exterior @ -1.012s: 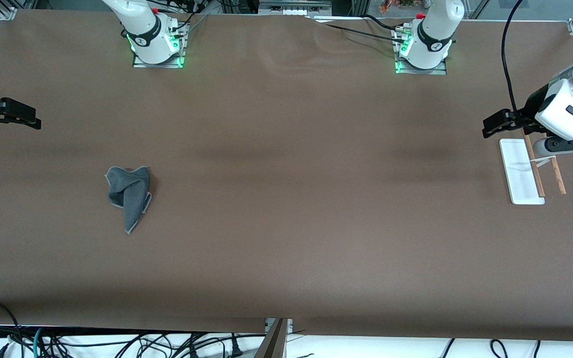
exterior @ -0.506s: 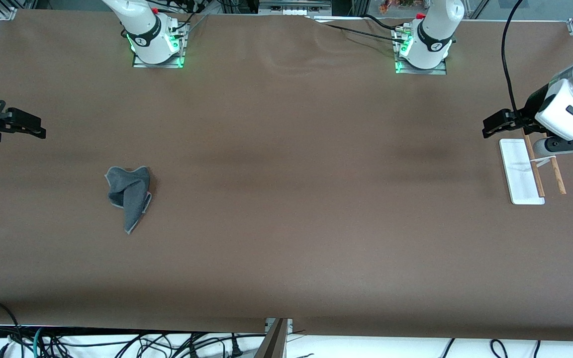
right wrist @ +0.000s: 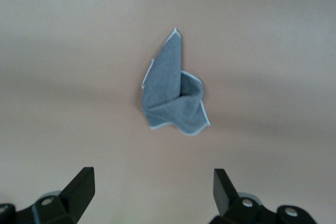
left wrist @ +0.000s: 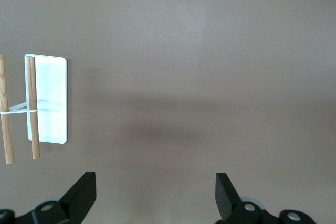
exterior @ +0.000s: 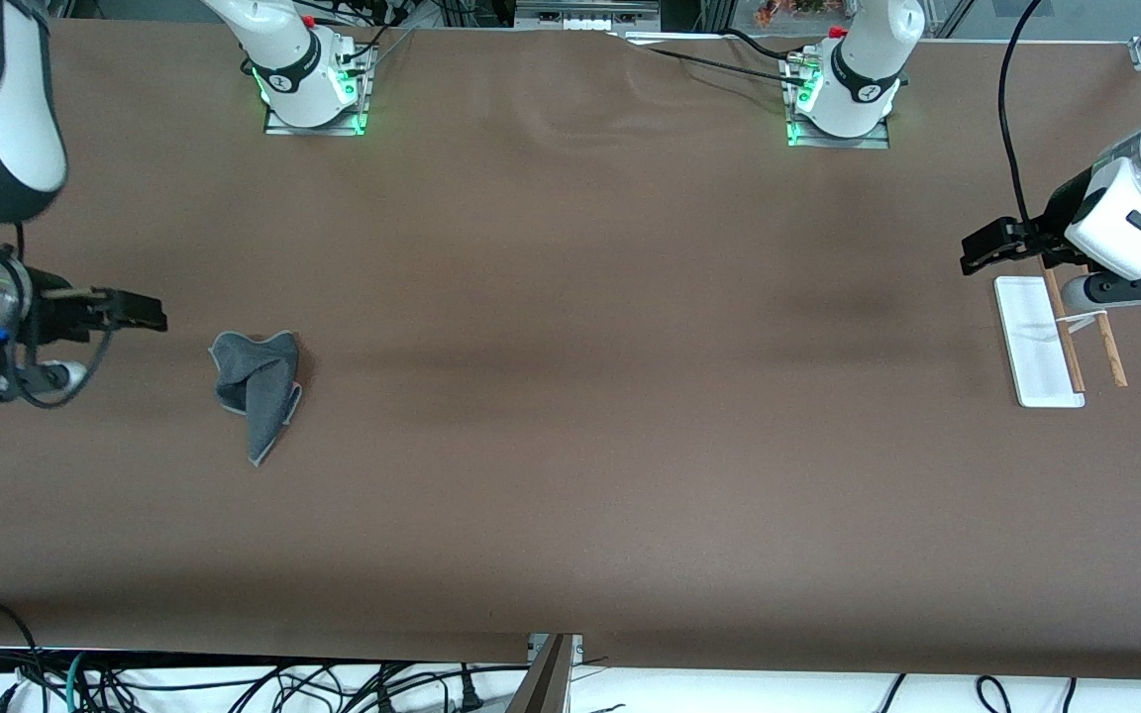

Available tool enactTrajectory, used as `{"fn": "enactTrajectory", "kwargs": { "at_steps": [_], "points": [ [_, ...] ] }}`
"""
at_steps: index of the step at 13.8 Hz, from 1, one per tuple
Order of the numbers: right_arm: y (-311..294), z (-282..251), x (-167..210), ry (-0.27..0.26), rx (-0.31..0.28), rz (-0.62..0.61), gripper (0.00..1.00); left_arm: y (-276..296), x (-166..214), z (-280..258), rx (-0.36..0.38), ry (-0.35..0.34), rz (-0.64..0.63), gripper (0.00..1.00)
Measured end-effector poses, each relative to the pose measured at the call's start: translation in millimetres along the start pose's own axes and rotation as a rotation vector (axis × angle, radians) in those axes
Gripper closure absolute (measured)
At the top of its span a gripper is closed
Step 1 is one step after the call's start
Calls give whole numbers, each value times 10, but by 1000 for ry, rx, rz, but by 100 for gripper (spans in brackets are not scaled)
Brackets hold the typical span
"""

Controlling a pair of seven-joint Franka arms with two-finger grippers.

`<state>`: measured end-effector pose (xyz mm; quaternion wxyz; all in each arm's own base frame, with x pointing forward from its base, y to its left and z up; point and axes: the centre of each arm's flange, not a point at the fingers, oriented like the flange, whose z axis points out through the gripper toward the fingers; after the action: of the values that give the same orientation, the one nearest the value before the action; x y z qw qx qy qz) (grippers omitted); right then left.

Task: Pass towel and hang on rack
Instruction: 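Reach the right gripper down to the grey towel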

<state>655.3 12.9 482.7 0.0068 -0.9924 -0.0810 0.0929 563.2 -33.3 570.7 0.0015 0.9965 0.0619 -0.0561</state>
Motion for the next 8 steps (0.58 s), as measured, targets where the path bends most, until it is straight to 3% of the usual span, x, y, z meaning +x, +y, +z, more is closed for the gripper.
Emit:
{"fn": "enactTrajectory", "kwargs": {
  "at_steps": [8],
  "points": [
    [-39, 1163, 739, 56, 7, -20, 0, 0, -1, 3, 0, -2, 0, 0]
  ]
}}
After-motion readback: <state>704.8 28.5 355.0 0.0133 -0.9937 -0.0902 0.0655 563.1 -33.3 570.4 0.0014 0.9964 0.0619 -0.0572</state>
